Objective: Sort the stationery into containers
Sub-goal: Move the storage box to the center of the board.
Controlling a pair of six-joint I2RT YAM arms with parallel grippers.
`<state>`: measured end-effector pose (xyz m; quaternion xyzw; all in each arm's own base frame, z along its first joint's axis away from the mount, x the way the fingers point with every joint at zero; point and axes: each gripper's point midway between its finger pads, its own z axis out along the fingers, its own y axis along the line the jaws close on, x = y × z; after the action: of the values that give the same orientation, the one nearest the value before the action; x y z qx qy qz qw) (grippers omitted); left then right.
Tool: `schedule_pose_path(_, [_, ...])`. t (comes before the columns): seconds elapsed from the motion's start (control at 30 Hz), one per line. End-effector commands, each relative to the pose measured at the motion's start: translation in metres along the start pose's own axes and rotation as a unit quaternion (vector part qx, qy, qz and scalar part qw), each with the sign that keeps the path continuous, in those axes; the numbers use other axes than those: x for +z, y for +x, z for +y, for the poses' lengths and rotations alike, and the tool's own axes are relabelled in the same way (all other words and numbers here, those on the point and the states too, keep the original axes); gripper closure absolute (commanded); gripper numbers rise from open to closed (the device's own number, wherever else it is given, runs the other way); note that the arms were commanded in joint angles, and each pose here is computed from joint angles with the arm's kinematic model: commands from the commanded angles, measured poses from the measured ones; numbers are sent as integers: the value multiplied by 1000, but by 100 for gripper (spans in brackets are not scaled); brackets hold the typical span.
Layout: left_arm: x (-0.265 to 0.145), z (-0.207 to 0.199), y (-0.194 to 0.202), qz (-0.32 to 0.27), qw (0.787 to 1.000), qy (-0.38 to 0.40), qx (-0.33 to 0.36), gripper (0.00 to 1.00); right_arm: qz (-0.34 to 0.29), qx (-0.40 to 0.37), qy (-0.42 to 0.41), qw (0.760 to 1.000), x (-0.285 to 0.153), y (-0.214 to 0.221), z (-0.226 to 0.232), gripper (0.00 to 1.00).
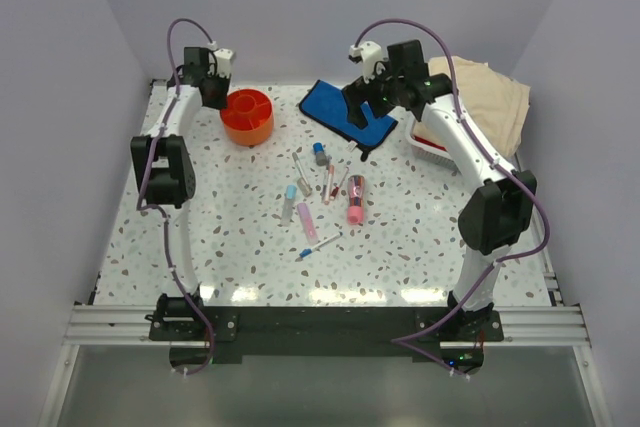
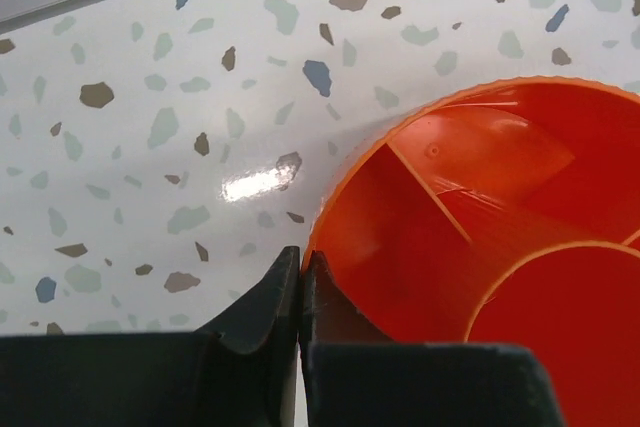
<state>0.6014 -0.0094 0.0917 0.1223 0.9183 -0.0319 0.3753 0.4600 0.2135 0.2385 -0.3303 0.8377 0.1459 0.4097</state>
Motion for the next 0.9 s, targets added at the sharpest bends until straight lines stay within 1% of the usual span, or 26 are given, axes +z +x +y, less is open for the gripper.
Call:
schedule_pose_path(0.0, [-18,-17,-10,-8,999,38,26,100,-2,-1,9,1000,-10,-1,0,3])
schedule_pose_path(0.03, [-27,-19,-14,-12,998,44,31,100,-3,-6,9,1000,-11,-1,1,4])
schedule_pose_path(0.07, [-28,-27,-3,2,998,60,32,100,-1,-8,7,1000,-10,1,1,4])
schedule_pose_path(0.13, [-41,-31,-1,5,996,73,43,100,4,-16,2,1000,-10,5,2,4])
schedule_pose_path(0.17, [-45,-39,10,22,995,91,42,100,3,-18,-6,1000,-11,6,5,3])
schedule_pose_path(0.23, [-59,-45,14,28,993,106,53,100,7,-33,-20,999,-10,10,9,3])
schedule_pose_path(0.27, [-64,-52,27,45,990,124,52,100,11,-38,-31,999,-11,12,14,3])
schedule_pose_path(0.33, [-79,-58,31,48,988,134,59,100,14,-48,-57,997,-10,17,21,3])
schedule_pose_path(0.37, [-82,-66,45,64,985,151,56,100,22,-48,-64,997,-9,22,24,3])
schedule_pose_path(0.43, [-94,-71,51,64,983,159,57,100,27,-44,-74,996,-8,27,28,3])
schedule_pose_path(0.47, [-94,-88,65,79,979,178,61,100,31,-43,-77,996,-7,30,29,3])
schedule_pose_path(0.53, [-102,-95,71,83,978,182,60,100,37,-30,-87,995,-5,35,34,3])
schedule_pose_path(0.57, [-104,-100,84,96,976,189,53,100,39,-23,-89,995,-5,36,35,3])
schedule_pose_path(0.63, [-114,-105,88,94,976,191,44,100,49,2,-94,994,-3,40,41,4])
schedule_pose_path(0.67, [-115,-110,99,102,975,193,39,100,55,10,-92,994,-3,43,42,4])
schedule_pose_path(0.7, [-118,-112,102,102,975,193,37,100,65,19,-90,994,-1,52,46,4])
schedule_pose_path(0.73, [-124,-113,100,96,977,189,35,100,65,25,-87,994,-2,52,52,4])
schedule_pose_path(0.77, [-125,-118,108,103,976,191,36,100,66,27,-74,995,-1,53,51,4])
schedule_pose_path(0.8, [-127,-120,110,104,976,187,37,100,77,29,-67,994,2,62,55,4])
schedule_pose_path(0.83, [-131,-120,109,100,978,179,35,100,80,34,-63,994,1,62,65,4])
schedule_pose_path(0.87, [-130,-115,109,100,981,160,35,100,85,37,-47,995,2,65,64,4])
